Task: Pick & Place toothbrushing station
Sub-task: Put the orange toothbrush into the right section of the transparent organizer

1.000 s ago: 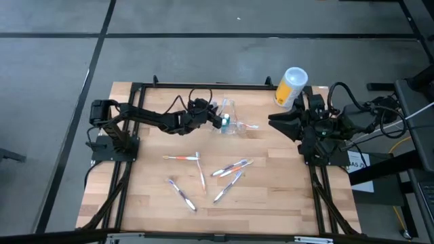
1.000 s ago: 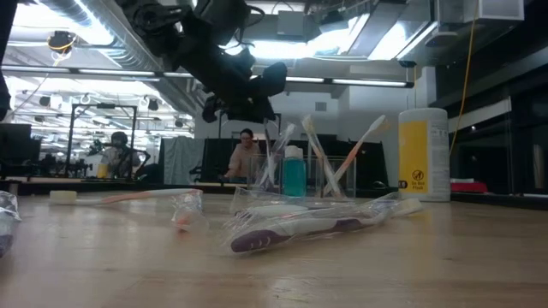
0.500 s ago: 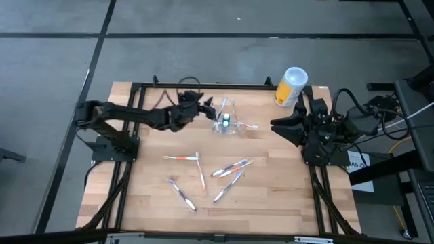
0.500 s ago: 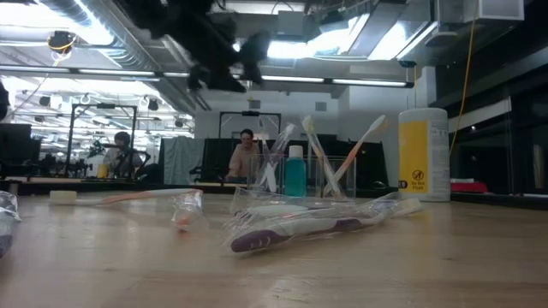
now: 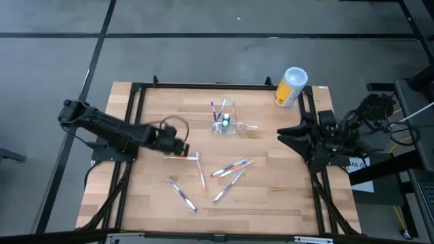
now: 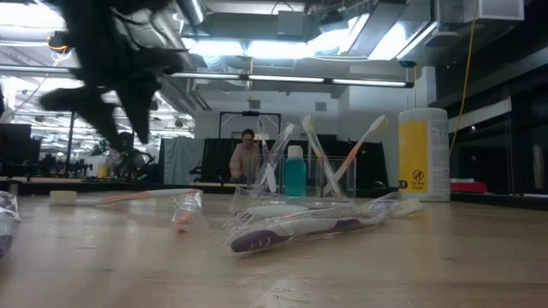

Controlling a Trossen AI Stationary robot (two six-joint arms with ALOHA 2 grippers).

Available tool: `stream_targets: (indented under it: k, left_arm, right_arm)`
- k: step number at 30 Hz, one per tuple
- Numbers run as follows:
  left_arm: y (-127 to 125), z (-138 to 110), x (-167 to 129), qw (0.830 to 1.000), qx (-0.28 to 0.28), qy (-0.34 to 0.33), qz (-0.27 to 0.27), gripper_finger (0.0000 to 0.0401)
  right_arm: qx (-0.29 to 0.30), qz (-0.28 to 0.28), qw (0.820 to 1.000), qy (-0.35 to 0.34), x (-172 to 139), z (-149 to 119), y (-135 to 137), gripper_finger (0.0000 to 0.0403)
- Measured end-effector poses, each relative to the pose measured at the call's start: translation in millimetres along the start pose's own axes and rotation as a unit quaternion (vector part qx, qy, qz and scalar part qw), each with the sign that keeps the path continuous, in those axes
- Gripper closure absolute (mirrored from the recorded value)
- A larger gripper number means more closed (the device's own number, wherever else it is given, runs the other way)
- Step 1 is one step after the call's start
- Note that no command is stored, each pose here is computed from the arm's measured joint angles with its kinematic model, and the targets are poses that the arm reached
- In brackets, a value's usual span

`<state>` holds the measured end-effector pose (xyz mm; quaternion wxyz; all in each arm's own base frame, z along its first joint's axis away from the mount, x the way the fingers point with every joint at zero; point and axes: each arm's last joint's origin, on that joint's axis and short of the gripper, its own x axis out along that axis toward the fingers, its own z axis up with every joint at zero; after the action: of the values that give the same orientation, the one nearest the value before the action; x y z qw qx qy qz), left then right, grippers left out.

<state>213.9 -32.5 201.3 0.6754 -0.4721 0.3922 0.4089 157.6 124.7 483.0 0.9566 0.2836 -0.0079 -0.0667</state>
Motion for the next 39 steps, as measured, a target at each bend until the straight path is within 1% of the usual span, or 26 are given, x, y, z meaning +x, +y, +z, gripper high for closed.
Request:
stream_targets:
  k: [1,3,5,6,8,11,12,15,18,20,21,22,23,24,25,26,27,28,30,31,32,34,36,37,39]
  left_arm:
    - [0,-10,1,0.999,-0.033,0.005,-0.009,0.0221]
    - [0,-25,-2,0.993,-0.108,-0.015,-0.036,0.0212]
    - [1,-38,-8,0.979,-0.188,-0.052,-0.068,0.0205]
    - [0,-43,-11,0.972,-0.208,-0.064,-0.087,0.0202]
    - [-6,-48,-13,0.967,-0.221,-0.045,-0.119,0.0199]
    - [-21,-51,-13,0.952,-0.246,-0.035,-0.180,0.0201]
    - [-22,-51,-12,0.951,-0.247,-0.036,-0.183,0.0202]
    - [-21,-47,0,0.956,-0.249,-0.044,-0.148,0.0212]
    - [-22,-46,12,0.960,-0.252,-0.032,-0.116,0.0223]
    - [-21,-47,18,0.965,-0.240,-0.030,-0.100,0.0227]
    - [-20,-48,19,0.971,-0.219,-0.036,-0.092,0.0228]
    - [-19,-47,20,0.978,-0.183,-0.048,-0.086,0.0229]
    - [-19,-47,20,0.986,-0.128,-0.064,-0.083,0.0230]
    - [-19,-46,20,0.991,-0.061,-0.080,-0.083,0.0230]
    - [-20,-45,17,0.992,0.016,-0.091,-0.081,0.0230]
    - [-22,-43,12,0.987,0.095,-0.100,-0.081,0.0230]
    - [-25,-42,7,0.975,0.176,-0.106,-0.078,0.0229]
    - [-27,-40,2,0.960,0.247,-0.106,-0.073,0.0228]
    - [-26,-37,-1,0.929,0.356,-0.081,-0.054,0.0226]
    - [-24,-36,-1,0.916,0.394,-0.058,-0.044,0.0225]
    - [-23,-35,0,0.903,0.426,-0.036,-0.041,0.0224]
    - [-20,-34,3,0.871,0.490,0.003,-0.032,0.0224]
    - [-14,-32,8,0.837,0.546,0.034,-0.004,0.0224]
    - [-12,-30,10,0.823,0.566,0.042,0.011,0.0224]
    - [-12,-24,14,0.805,0.591,0.047,0.014,0.0224]
  right_arm:
    - [0.000,-0.001,1.000,0.000,0,-1,1,0.0273]
    - [0.000,-0.004,1.000,-0.004,0,-3,3,0.0273]
    - [0.000,-0.005,1.000,-0.007,0,-4,5,0.0273]
    - [0.001,-0.004,1.000,-0.008,0,-5,7,0.0273]
    - [0.000,-0.003,1.000,-0.009,1,-6,8,0.0273]
    - [-0.005,-0.004,1.000,-0.011,2,-8,10,0.0273]
    - [-0.008,-0.005,1.000,-0.012,3,-8,10,0.0273]
    - [-0.012,-0.012,1.000,-0.015,3,-8,10,0.0273]
    - [-0.011,-0.013,1.000,-0.017,3,-8,10,0.0273]
    - [-0.011,-0.012,1.000,-0.018,3,-8,10,0.0273]
    - [-0.011,-0.012,1.000,-0.018,3,-8,10,0.0273]
    - [-0.011,-0.012,1.000,-0.018,3,-8,10,0.0273]
    - [-0.011,-0.012,1.000,-0.018,3,-8,10,0.0273]
    - [-0.011,-0.012,1.000,-0.018,3,-8,10,0.0273]
    - [-0.010,-0.012,1.000,-0.018,3,-8,10,0.0273]
    - [-0.008,-0.012,1.000,-0.018,3,-8,10,0.0273]
    - [-0.006,-0.011,1.000,-0.018,3,-8,10,0.0273]
    - [-0.003,-0.010,1.000,-0.017,3,-8,10,0.0273]
    - [0.005,-0.006,1.000,-0.015,2,-7,10,0.0273]
    - [0.008,-0.002,1.000,-0.013,2,-7,10,0.0273]
    - [0.011,0.000,1.000,-0.013,1,-6,10,0.0273]
    - [0.019,0.002,1.000,-0.011,1,-6,10,0.0273]
    - [0.020,0.002,1.000,-0.011,1,-6,10,0.0273]
    - [0.020,0.002,1.000,-0.012,1,-6,10,0.0273]
    - [0.021,0.002,1.000,-0.012,1,-6,10,0.0273]
